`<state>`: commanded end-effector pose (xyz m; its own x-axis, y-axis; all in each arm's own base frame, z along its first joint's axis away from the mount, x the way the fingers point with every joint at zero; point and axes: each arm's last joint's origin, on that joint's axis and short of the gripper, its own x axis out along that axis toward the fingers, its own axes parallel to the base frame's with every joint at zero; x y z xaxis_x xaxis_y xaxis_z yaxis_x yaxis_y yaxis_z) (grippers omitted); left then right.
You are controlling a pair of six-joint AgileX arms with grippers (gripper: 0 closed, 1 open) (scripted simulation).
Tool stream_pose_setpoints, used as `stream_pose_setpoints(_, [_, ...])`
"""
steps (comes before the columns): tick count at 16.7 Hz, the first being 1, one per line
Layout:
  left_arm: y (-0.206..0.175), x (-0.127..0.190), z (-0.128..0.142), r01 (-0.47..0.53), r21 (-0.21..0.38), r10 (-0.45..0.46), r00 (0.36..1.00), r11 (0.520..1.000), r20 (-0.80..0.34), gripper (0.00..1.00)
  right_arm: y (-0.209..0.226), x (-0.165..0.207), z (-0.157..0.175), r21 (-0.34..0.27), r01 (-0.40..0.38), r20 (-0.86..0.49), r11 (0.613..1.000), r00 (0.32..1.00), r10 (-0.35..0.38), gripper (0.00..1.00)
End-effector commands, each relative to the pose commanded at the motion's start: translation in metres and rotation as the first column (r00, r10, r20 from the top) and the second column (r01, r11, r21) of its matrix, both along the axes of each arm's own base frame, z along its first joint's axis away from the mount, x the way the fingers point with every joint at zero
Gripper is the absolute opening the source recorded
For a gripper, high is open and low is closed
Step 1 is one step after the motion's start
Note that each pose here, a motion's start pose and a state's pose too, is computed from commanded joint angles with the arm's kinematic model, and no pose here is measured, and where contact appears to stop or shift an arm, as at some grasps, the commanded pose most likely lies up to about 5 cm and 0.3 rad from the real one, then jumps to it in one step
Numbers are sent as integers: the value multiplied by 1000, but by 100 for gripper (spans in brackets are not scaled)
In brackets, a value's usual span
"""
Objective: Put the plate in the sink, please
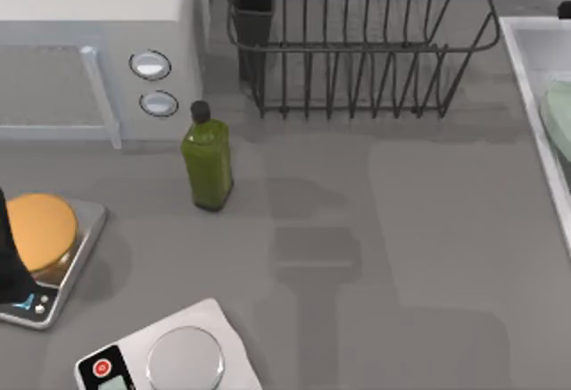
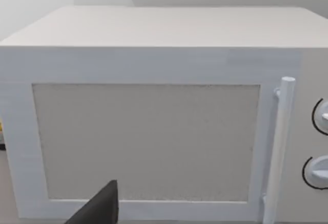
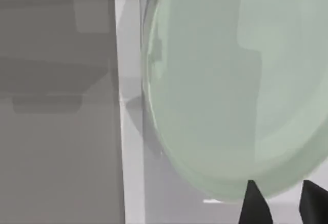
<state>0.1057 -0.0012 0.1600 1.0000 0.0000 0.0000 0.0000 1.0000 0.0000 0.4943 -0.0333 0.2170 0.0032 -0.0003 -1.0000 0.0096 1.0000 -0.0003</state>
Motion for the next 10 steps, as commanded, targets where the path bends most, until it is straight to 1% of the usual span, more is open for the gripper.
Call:
stream_pose_setpoints(7, [0,0,0,0,0,0,1000,1000,0,100,0,0,0,0,0,0,1000,1000,0,98])
stream_pose_setpoints(8, [0,0,0,0,0,0,1000,1000,0,100,0,0,0,0,0,0,1000,1000,0,100])
stream_pose_setpoints(10, [0,0,0,0,0,0,1000,1000,0,100,0,0,0,0,0,0,1000,1000,0,100])
